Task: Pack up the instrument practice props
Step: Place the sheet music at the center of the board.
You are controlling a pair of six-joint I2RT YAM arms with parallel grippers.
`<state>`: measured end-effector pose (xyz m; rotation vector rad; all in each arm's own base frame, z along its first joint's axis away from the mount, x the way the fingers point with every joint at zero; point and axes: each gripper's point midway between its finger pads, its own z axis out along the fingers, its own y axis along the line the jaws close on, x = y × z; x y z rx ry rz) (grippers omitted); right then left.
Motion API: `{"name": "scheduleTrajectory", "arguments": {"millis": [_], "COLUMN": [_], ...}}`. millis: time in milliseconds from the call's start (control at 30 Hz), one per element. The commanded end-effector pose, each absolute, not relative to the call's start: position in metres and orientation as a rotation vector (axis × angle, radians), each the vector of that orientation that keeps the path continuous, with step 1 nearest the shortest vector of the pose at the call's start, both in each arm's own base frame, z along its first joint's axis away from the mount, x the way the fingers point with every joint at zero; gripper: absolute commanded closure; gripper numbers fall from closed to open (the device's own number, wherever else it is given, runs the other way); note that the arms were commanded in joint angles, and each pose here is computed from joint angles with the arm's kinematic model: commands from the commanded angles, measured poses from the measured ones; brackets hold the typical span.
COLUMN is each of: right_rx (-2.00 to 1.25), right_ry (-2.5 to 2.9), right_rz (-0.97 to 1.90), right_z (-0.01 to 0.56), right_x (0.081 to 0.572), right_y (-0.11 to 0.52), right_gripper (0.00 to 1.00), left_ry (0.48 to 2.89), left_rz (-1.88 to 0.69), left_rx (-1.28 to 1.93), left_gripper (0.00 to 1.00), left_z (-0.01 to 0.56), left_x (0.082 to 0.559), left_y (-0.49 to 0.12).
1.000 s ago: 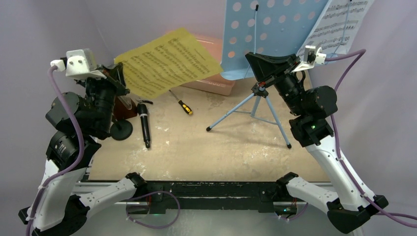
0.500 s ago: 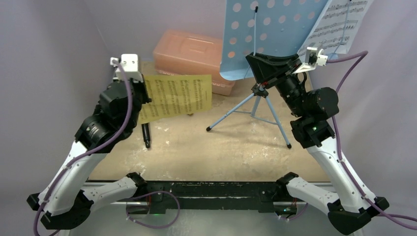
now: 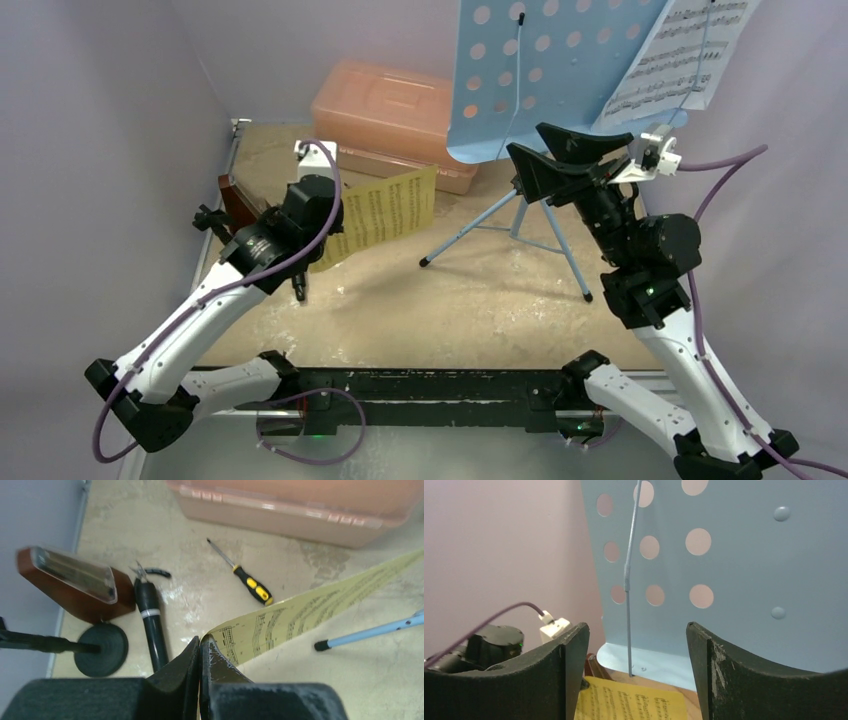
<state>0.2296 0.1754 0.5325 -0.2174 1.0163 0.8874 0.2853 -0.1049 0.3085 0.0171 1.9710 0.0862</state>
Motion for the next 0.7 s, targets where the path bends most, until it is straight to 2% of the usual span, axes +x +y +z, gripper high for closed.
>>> {"name": "scheduleTrajectory", "arguments": {"millis": [0, 167, 333, 433, 667], "right_rx": [-0.176, -0.139, -0.121, -0.108, -0.117], "right_ry": [0.96, 0.983, 1.011, 1.021, 1.047], "right_rz": [0.821, 0.792, 0.761, 0.746, 0.739], "right_z": [0.539, 0.529, 0.517, 0.512, 0.499], "right_x": [0.224, 0.225, 0.227, 0.227, 0.227], "right_y": [0.158, 0.149, 0.144, 0.14, 0.141], "right_gripper": [0.26, 0.24, 0.23, 0.22, 0.2], "left_ry": [2.063, 2.183, 2.209, 2.216, 2.177], "left_rz": [0.0, -0.227, -0.339, -0.308, -0.038], "left_rx": [-0.076, -0.253, -0.476, -0.609, -0.798], "left_gripper": [1.0, 1.0, 1.0, 1.0, 1.0], "left_z": [0.263, 0.199, 0.164, 0.147, 0.137], "left_x": [0.294, 0.31, 0.314, 0.312, 0.289], "left_y": [-0.113, -0.097, -0.073, -0.056, -0.011]}}
